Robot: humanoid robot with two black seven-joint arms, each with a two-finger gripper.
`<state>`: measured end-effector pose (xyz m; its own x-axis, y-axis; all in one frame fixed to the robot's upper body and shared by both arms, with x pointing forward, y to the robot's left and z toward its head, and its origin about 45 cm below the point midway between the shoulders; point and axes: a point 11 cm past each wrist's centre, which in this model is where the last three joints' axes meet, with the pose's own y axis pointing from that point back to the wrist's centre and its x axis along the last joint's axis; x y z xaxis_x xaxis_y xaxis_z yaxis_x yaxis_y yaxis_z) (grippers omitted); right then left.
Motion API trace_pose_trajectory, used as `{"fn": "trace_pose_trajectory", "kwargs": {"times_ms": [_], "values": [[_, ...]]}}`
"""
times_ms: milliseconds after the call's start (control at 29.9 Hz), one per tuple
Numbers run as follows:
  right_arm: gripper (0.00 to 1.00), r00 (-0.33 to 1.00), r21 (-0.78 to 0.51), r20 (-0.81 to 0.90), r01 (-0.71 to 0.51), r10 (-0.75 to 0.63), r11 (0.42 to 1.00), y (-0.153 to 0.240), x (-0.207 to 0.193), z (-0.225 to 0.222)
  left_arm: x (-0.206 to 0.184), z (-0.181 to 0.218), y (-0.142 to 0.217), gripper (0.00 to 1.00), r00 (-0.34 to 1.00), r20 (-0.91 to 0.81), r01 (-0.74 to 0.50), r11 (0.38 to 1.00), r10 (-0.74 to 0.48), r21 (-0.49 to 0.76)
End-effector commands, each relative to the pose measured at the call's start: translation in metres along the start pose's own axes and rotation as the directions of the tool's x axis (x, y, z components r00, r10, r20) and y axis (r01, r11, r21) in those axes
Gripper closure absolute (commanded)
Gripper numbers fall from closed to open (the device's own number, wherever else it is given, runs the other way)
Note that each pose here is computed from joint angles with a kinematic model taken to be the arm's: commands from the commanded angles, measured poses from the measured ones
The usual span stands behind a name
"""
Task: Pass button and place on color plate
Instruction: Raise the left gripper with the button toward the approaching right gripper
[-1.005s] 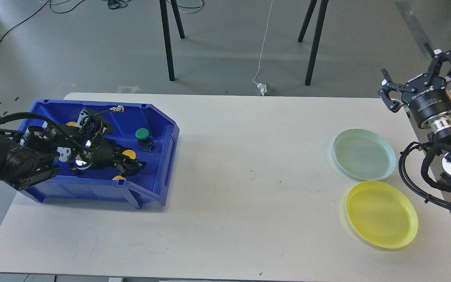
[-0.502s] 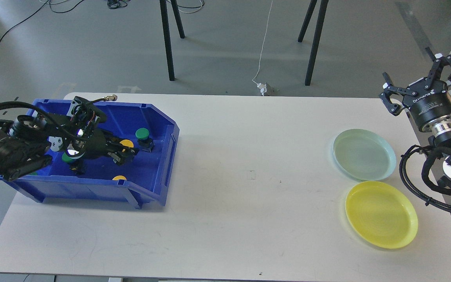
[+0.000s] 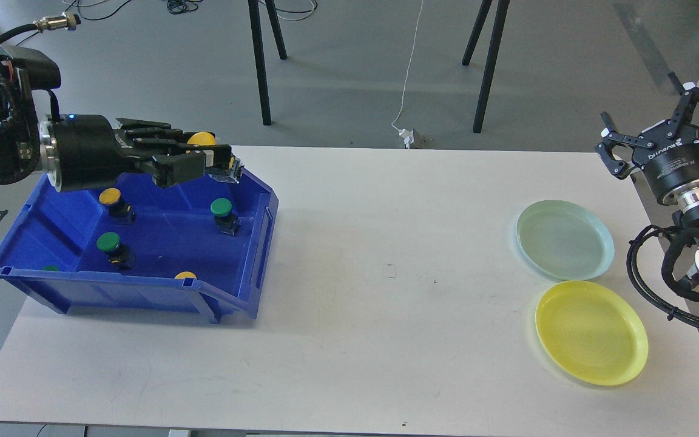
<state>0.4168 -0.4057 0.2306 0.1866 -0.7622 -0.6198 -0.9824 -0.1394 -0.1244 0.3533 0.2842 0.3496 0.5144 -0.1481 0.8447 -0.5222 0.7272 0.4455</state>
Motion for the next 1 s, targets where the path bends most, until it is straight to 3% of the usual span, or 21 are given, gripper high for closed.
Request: {"fn": "trace_pose_trajectory", "kwargs": {"times_ms": [0,134,234,469,737,971], "values": [[0.01,0.985,-0.078,-0.019,0.167,-0.169,0.983,-0.004,-0.050,0.008,0.011,0.017,-0.023,0.95,0.983,-0.167,-0.086,0.993,0.071,-0.082],[0.01,0.874,-0.239,-0.275,0.342,-0.401,0.909,-0.002,-0.123,0.034,0.026,0.037,-0.060,0.95,0.914,-0.388,-0.194,0.967,0.117,-0.166],[0.01,0.754,-0.323,-0.426,0.389,-0.500,0.863,0.009,-0.146,0.059,0.027,0.057,-0.089,0.94,0.853,-0.512,-0.251,0.940,0.101,-0.232],[0.01,0.726,-0.346,-0.313,0.513,-0.613,0.785,0.022,-0.189,0.093,0.025,0.079,-0.117,0.94,0.707,-0.702,-0.393,0.872,0.084,-0.291],[0.01,0.769,-0.319,-0.122,0.569,-0.628,0.758,0.025,-0.217,0.122,0.010,0.068,-0.120,0.94,0.602,-0.795,-0.465,0.844,0.079,-0.268],[0.01,0.787,-0.294,-0.030,0.583,-0.616,0.758,0.025,-0.223,0.123,0.005,0.066,-0.124,0.94,0.592,-0.802,-0.464,0.847,0.079,-0.259]]}}
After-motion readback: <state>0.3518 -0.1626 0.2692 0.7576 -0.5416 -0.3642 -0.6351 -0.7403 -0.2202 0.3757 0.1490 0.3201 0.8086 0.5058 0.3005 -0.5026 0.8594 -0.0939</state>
